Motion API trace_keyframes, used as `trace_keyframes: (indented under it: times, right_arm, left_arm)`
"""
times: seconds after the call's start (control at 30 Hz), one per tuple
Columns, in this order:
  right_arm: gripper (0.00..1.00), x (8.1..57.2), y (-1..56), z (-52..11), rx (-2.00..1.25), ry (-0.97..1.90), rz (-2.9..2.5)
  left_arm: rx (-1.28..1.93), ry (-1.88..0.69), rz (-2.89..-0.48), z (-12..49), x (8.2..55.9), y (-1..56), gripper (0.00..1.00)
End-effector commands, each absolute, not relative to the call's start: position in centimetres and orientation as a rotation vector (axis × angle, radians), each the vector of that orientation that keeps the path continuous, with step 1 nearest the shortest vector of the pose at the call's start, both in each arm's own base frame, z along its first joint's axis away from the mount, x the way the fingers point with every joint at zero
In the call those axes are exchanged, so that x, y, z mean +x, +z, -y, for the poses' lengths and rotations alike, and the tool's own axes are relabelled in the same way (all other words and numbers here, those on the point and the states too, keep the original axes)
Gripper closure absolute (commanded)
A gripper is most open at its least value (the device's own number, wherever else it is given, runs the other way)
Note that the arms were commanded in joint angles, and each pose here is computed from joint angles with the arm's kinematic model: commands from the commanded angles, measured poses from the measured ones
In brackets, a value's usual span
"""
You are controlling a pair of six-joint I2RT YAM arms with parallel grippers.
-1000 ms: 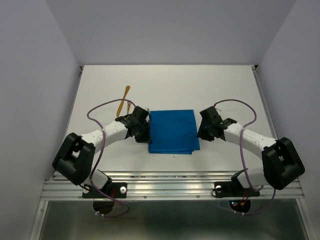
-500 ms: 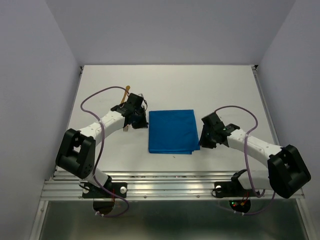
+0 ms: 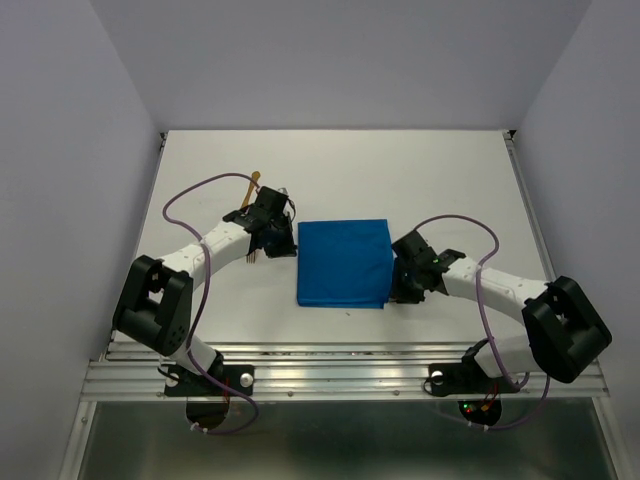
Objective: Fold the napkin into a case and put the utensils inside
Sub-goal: Pick up the top corner of the square-folded napkin from the center of the board.
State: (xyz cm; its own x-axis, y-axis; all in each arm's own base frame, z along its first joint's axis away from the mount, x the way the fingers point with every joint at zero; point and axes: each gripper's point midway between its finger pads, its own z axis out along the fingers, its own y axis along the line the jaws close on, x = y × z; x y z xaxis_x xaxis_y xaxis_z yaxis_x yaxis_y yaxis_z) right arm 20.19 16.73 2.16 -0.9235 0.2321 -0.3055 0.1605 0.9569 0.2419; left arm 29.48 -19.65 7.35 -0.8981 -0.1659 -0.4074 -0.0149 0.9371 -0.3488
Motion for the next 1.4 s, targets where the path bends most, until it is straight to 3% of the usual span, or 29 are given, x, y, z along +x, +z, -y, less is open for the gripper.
trace_keyframes:
  times: [0.0, 0.17, 0.53, 0.87, 0.97, 1.0, 1.37]
  right_arm:
    - [0.66, 21.8, 3.0, -17.4, 0.281, 0.308, -2.712]
    - [0.69, 22.0, 2.7, -17.6, 0.292, 0.31, -2.709]
    - [0.99, 22.9, 4.6, -18.0, 0.298, 0.325, -2.653]
    - [0.99, 23.6, 5.8, -18.7, 0.285, 0.365, -2.624]
    - [0.81, 23.5, 5.2, -18.1, 0.3, 0.308, -2.646]
    - [0.69, 23.4, 4.7, -17.8, 0.308, 0.285, -2.654]
    - [0.65, 23.3, 2.8, -18.2, 0.292, 0.279, -2.695]
  left_arm:
    - [-0.115, -0.492, -2.618, 20.0, 29.9, 8.2, 1.0]
    - [-0.109, -0.497, -2.623, 20.0, 29.8, 7.8, 1.0]
    - [-0.1, -0.514, -2.643, 20.0, 29.1, 6.8, 1.0]
    - [-0.1, -0.498, -2.65, 19.9, 29.1, 6.1, 1.0]
    - [-0.097, -0.5, -2.646, 19.9, 29.2, 6.3, 1.0]
    - [-0.097, -0.501, -2.644, 19.9, 29.2, 6.3, 1.0]
    - [-0.102, -0.485, -2.657, 19.7, 29.2, 5.7, 1.0]
